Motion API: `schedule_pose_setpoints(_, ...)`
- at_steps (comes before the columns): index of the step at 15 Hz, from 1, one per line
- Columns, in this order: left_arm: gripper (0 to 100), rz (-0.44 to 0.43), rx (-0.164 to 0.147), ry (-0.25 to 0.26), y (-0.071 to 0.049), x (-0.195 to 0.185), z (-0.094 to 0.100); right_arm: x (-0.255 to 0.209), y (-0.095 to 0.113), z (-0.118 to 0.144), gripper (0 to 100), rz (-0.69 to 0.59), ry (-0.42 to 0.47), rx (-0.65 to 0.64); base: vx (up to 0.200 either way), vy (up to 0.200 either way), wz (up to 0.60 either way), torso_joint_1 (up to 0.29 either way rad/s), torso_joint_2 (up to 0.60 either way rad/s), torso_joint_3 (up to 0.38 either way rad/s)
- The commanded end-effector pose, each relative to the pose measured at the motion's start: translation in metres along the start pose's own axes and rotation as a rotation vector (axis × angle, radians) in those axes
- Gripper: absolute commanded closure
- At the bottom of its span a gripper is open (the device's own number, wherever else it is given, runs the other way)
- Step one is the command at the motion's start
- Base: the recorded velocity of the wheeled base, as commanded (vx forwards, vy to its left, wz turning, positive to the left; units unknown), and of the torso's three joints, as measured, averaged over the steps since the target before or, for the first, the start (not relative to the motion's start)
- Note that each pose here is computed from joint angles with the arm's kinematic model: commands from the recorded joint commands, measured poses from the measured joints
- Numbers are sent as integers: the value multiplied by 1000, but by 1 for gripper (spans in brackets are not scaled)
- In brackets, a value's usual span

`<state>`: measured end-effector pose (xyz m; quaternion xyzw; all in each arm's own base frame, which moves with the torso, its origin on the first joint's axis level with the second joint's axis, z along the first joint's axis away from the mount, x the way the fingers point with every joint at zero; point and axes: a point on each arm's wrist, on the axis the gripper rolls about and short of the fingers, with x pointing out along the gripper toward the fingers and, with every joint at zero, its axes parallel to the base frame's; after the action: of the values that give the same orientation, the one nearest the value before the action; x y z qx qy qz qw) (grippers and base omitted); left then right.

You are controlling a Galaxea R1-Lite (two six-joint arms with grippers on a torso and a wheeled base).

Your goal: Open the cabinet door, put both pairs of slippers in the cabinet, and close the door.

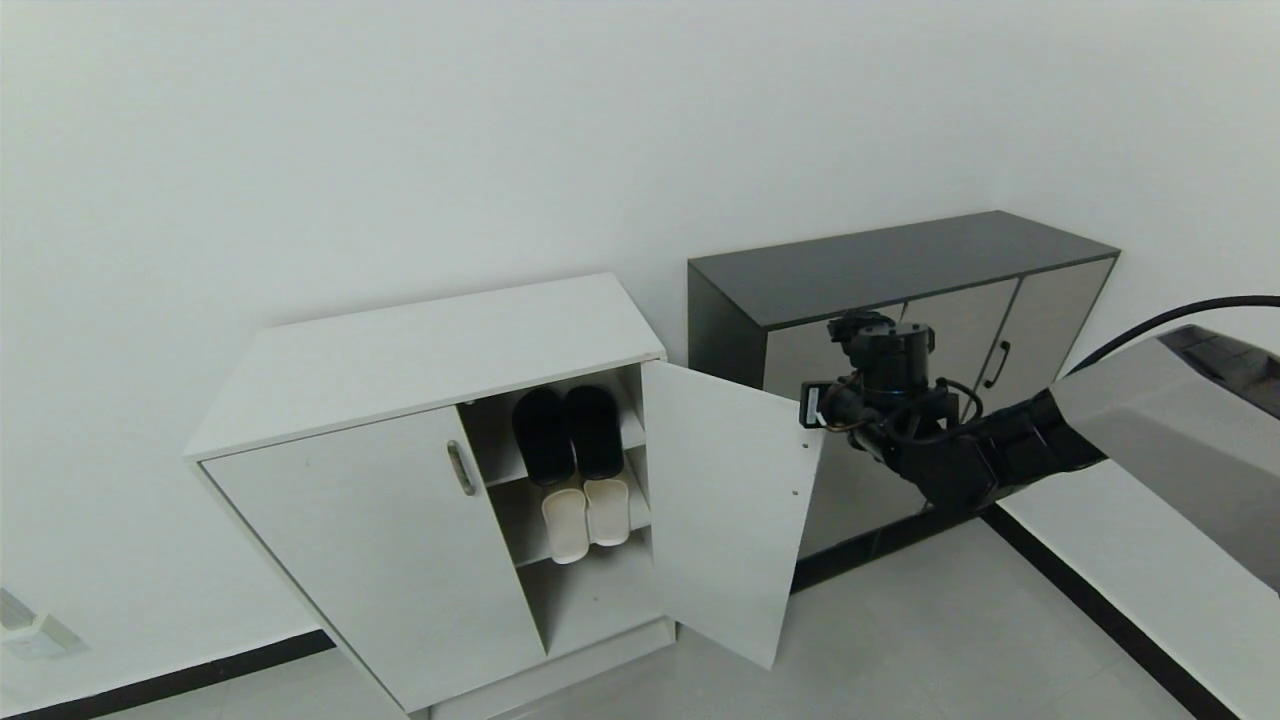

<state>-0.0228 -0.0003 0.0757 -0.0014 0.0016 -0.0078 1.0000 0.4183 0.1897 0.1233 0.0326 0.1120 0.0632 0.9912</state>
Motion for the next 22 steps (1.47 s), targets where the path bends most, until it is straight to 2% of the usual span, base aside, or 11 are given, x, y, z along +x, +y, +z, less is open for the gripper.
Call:
schedule_pose_setpoints(1,100,0,0,0,0,0,0,11,-1,-6,100,-3,5,0,0,0,0,0,0,0)
schedule_pose_setpoints(11,100,0,0,0,0,0,0,14,1,-12,100,-4,43,-12,0,0,0,0,0,0)
schedule_pose_setpoints(15,100,0,-2,0,0,0,0,9,9,-15,100,11,70,-24,0,0,0,0,0,0)
schedule_pose_setpoints(22,100,0,-2,0,0,0,0,-53,68,-15,100,168,95,-68,0,0,0,0,0,0)
